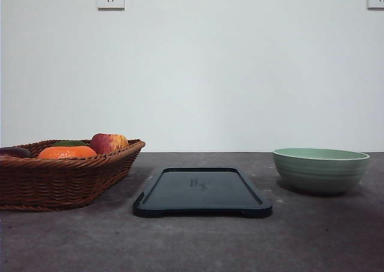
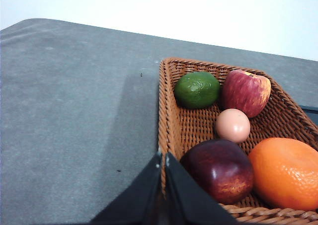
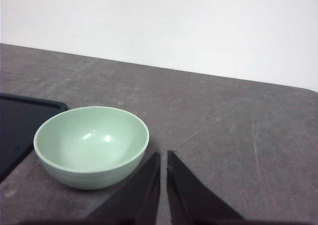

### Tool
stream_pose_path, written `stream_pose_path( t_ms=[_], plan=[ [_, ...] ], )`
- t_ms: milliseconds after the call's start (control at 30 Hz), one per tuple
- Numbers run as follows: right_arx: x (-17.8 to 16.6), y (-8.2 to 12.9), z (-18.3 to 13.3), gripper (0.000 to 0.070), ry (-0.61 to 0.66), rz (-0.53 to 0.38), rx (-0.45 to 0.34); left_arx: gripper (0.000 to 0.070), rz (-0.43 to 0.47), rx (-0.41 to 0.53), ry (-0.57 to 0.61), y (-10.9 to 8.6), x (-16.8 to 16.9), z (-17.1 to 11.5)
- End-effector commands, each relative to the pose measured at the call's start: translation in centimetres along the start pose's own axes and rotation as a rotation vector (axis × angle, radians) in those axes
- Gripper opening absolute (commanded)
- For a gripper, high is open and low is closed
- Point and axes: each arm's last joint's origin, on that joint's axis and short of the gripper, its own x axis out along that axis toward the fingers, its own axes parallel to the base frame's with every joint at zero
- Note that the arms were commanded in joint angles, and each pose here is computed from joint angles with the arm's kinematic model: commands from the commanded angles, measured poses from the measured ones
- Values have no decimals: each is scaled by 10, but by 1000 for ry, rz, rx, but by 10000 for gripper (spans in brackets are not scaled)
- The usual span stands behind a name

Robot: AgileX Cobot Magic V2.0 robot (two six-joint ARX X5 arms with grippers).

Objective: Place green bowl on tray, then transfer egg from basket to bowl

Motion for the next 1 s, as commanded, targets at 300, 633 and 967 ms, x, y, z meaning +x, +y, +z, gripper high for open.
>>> stream_pose_path(
  t_ms=[300,633,967],
  plan=[
    [0,0,4,14,-50,2,424,0,-16,-620,-28,0,2,-1],
    [-8,-3,40,7,-339,32,326,0,-109,-261,-389,-6,-10,43],
    [0,-6,84,6,-164,27,336,0,-55,-201,-277,-15,-13,103]
  ],
)
